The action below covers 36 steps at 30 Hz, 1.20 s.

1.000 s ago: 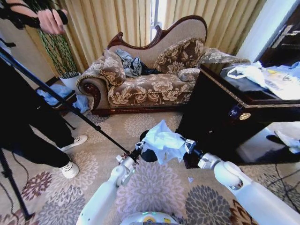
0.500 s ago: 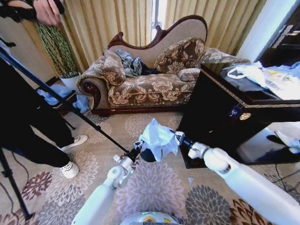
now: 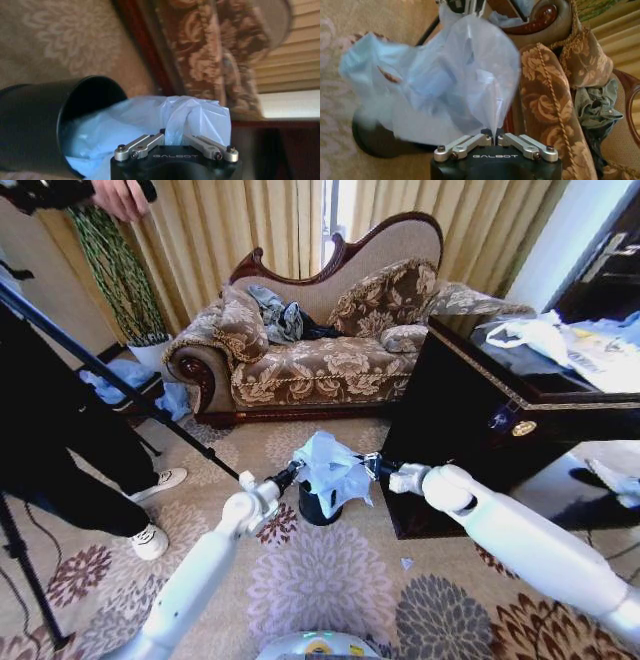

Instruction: Place a garbage bag over the trash bin.

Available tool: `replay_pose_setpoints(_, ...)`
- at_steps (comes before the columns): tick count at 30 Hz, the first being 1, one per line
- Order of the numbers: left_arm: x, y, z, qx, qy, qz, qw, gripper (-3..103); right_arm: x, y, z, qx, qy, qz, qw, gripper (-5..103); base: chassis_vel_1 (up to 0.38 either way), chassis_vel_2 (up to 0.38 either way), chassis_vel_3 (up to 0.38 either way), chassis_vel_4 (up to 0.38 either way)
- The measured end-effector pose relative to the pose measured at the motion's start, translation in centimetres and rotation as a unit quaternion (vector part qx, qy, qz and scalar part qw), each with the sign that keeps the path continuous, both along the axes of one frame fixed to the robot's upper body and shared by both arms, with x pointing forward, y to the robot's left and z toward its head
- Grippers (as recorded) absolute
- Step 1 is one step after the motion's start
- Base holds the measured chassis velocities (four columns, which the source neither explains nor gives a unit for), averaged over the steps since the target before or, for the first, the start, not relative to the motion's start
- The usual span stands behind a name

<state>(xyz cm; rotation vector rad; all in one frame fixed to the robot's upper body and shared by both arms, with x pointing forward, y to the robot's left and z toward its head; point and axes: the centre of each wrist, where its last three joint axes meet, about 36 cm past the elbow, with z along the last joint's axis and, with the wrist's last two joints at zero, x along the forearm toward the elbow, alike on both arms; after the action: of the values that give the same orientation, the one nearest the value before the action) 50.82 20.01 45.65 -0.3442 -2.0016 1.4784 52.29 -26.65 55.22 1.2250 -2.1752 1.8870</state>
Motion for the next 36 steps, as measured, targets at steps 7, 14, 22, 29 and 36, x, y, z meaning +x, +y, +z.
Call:
replay_pose_setpoints(7, 1.8, -0.8, 3.1, 0.012, 0.073, 0.025, 0.9969, 0, 3.2, 2.0, 2.4, -0.031, 0.025, 0.026, 0.999, 0, 0.000, 0.000, 0.000, 0.000)
replay_pose_setpoints(14, 1.2, 0.1, 7.4, -0.022, 0.073, 0.025, 0.9968, 0, 5.1, 3.6, 5.1, -0.051, 0.015, 0.046, 0.997, 0, 0.000, 0.000, 0.000, 0.000)
replay_pose_setpoints(22, 0.6, 2.7, 11.3, -0.080, 0.056, 0.028, 0.9948, 0, 6.2, 5.0, 10.1, -0.076, -0.011, 0.067, 0.995, 0, 0.000, 0.000, 0.000, 0.000)
replay_pose_setpoints(29, 0.8, 3.2, 9.3, -0.118, 0.080, 0.045, 0.9887, 0, 6.5, 5.1, 10.5, -0.100, -0.007, 0.071, 0.992, 0, 0.000, 0.000, 0.000, 0.000)
replay_pose_setpoints(36, 1.3, 3.6, 7.3, -0.137, 0.084, 0.055, 0.9854, 0, 7.0, 4.5, 9.2, -0.091, -0.014, 0.058, 0.994, 0, 0.000, 0.000, 0.000, 0.000)
